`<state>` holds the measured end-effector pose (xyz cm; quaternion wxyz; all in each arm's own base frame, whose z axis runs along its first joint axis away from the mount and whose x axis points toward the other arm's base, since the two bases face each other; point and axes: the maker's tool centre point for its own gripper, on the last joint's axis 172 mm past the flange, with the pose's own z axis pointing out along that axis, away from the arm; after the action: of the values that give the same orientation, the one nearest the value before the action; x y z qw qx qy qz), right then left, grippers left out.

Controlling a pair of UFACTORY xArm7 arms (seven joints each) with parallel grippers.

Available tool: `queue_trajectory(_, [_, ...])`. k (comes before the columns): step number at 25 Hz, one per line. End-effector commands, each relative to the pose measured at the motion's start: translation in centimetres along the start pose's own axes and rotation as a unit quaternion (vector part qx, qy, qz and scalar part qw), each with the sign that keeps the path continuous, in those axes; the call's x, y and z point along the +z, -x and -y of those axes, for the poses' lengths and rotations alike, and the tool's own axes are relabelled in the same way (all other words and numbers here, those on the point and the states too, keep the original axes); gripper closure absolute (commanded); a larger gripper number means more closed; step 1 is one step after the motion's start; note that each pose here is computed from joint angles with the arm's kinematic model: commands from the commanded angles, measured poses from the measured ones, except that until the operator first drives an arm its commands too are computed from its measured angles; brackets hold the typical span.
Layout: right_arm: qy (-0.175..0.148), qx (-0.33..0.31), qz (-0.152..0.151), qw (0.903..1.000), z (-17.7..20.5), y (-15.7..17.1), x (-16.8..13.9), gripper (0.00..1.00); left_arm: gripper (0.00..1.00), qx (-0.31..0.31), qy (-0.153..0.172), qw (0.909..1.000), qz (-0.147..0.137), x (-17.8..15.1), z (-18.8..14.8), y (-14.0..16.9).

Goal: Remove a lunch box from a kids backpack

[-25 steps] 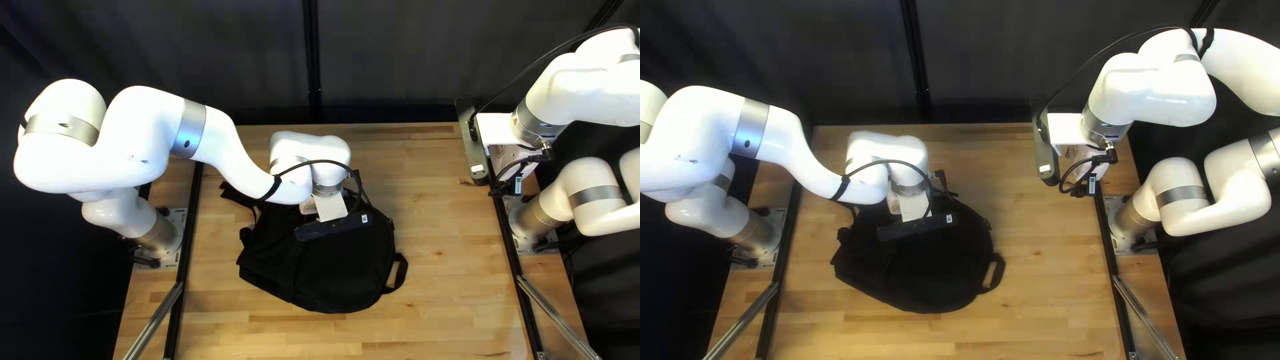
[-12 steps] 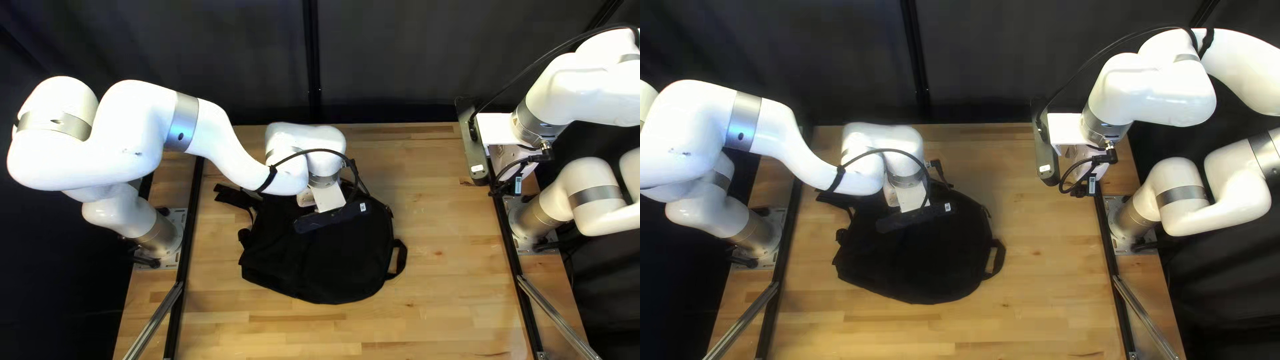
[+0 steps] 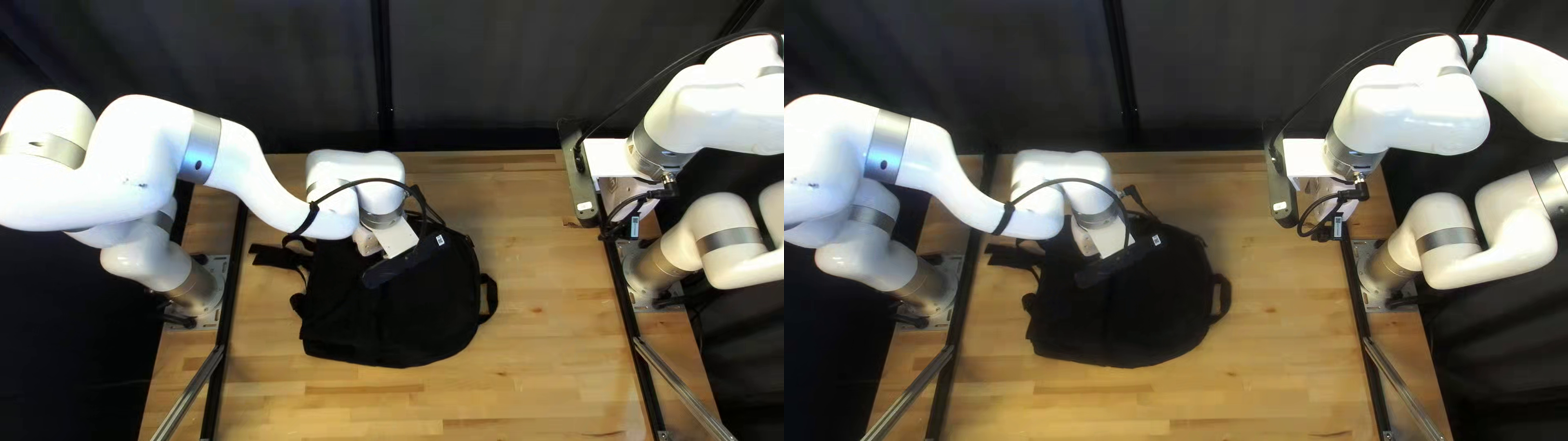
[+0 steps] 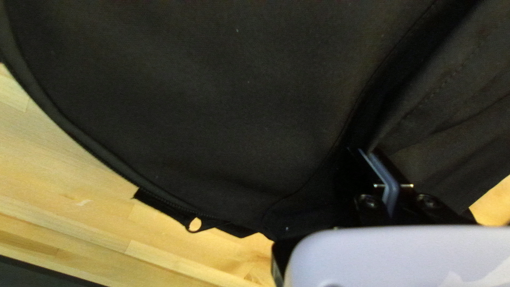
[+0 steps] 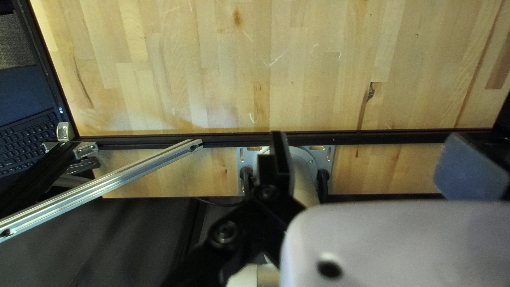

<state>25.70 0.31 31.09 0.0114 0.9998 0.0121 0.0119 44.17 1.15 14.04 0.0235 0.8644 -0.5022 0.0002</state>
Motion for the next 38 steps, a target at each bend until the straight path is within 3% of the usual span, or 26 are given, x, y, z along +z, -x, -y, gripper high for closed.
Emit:
queue_trajectory(1, [0.029,-0.032,-0.029,0.9986,0.8,-2.6,3.8,0.0,1.0,0.004,-0.006,1.0,-0.005,-0.6,-0.2,-0.4])
queue_trajectory(5, [0.029,-0.061,-0.057,0.9961,0.4,-5.3,8.1,0.0,1.0,0.008,-0.016,0.9998,-0.013,-0.8,-0.8,-0.6])
queue_trajectory(13, [0.014,-0.086,-0.098,0.9914,-1.8,-8.1,12.5,0.0,1.0,0.019,-0.027,0.9992,-0.022,-1.7,-0.5,-1.1])
queue_trajectory(15, [0.001,-0.077,-0.095,0.9925,-1.9,-8.0,12.8,0.0,1.0,0.022,-0.028,0.9991,-0.022,-1.8,-0.3,-1.2])
queue_trajectory(27, [0.007,-0.086,-0.094,0.9918,-1.5,-8.0,12.8,0.0,1.0,0.022,-0.033,0.9989,-0.026,-1.8,0.3,-1.8])
queue_trajectory(34, [0.019,-0.162,-0.151,0.9751,-4.1,-12.5,18.7,0.0,1.0,0.031,-0.025,0.9985,-0.038,-1.4,2.0,-2.3])
queue_trajectory(38, [0.018,-0.186,-0.179,0.966,-4.8,-12.0,20.4,0.0,1.0,0.035,-0.019,0.9984,-0.042,-0.9,2.4,-2.1])
